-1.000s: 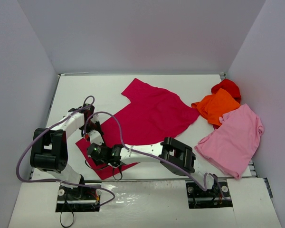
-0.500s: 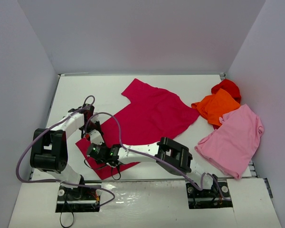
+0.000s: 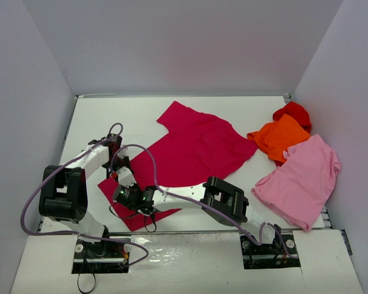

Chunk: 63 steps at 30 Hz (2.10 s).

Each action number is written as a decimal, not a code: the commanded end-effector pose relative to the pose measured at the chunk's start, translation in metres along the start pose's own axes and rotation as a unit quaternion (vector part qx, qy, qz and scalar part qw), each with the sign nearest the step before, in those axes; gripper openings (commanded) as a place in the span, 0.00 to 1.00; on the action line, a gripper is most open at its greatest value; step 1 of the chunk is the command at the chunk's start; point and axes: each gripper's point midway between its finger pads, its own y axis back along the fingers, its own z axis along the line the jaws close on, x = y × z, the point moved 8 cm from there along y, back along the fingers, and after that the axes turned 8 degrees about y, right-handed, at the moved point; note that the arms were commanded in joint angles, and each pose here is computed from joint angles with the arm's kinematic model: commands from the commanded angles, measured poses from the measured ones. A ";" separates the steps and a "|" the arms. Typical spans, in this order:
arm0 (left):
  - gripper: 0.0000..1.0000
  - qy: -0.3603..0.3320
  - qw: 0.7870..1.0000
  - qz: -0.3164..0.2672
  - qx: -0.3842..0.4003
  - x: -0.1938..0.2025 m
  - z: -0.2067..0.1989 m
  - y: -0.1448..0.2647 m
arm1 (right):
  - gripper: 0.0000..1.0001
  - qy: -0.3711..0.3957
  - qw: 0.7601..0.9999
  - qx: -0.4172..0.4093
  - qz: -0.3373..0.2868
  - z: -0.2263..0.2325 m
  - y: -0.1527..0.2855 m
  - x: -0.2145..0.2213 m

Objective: Fold and stack the t-shirts
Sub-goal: Fold the flattened tshirt in 1/3 of the way

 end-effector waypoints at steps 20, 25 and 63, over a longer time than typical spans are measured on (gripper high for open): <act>0.00 -0.022 1.000 -0.004 0.009 0.005 -0.005 0.009 | 0.00 0.015 0.991 -0.130 -0.025 0.009 0.076 -0.028; 0.00 -0.023 1.000 -0.004 0.008 0.004 -0.004 0.009 | 0.00 0.008 0.971 -0.236 -0.037 0.027 0.087 -0.027; 0.00 -0.024 1.000 0.003 0.002 0.003 -0.003 0.005 | 0.00 0.071 0.896 -0.438 -0.006 0.056 0.091 0.000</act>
